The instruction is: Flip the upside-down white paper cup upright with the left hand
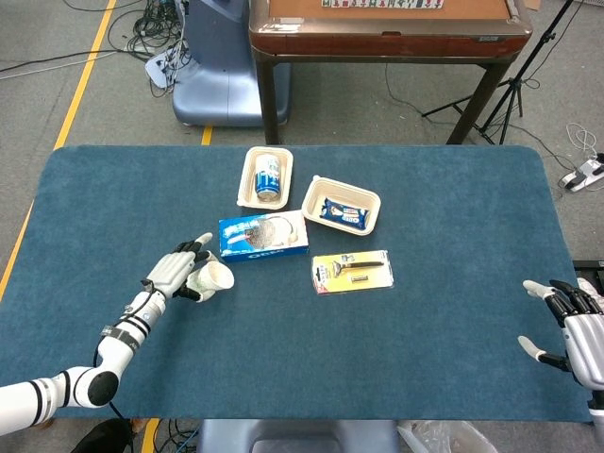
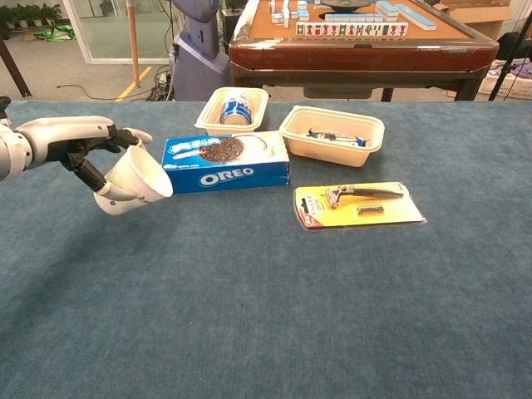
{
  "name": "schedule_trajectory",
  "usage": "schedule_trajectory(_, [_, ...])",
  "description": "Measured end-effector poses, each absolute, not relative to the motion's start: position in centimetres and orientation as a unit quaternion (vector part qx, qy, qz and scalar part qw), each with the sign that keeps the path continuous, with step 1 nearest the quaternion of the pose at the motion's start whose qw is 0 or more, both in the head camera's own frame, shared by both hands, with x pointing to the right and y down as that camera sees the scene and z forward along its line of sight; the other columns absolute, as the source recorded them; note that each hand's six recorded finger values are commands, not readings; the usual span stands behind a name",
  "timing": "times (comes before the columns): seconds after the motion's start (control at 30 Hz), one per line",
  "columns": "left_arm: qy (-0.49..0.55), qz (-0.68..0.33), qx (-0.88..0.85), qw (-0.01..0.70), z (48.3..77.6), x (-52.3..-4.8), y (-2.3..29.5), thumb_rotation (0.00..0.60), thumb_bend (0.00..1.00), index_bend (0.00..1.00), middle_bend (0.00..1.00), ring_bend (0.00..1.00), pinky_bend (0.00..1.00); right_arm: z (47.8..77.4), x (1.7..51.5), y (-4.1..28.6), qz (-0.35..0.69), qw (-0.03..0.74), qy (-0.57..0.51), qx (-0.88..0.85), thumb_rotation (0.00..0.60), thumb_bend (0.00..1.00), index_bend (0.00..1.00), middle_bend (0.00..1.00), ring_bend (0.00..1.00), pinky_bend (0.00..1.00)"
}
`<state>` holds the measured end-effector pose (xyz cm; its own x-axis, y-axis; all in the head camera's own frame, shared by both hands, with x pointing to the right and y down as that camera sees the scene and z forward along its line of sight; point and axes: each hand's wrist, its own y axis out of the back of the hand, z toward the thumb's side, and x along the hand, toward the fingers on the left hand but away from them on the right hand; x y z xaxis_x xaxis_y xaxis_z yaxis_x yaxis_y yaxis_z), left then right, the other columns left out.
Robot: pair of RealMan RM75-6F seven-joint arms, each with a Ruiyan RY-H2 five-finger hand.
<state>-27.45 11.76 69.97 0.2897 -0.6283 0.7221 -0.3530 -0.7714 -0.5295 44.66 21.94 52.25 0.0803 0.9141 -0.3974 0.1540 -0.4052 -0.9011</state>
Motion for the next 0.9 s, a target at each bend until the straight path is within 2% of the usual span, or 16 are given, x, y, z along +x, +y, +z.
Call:
schedule_trajectory(0.37, [0.345,-0.407,-0.845,0.038,70.9,-27.1,12.8,0.6,0.22,0.37,0.0,0.0,0.0,52.4,44.5,22.0,0.537,0.352,-0.415,-0.644,0.6,0.15,0.24,0.31,0.15,0.22])
schedule_trajectory(0.63, [0.344,-0.39,-0.853,0.034,73.2,-28.5,14.2,0.6,0.22,0.36,0.0,0.0,0.0,52.3,44.6,22.0,0.54,0.353,-0.415,-0.642,0.6,0.15,0.24,0.31,0.15,0.22])
schedule_trajectory(0.9, [0.35,-0.385,-0.853,0.042,74.3,-29.5,15.2,0.6,0.22,0.31,0.0,0.0,0.0,52.2,44.4,22.0,0.541,0.354,-0.414,-0.641,0.6,0.15,0.24,0.31,0.15,0.22])
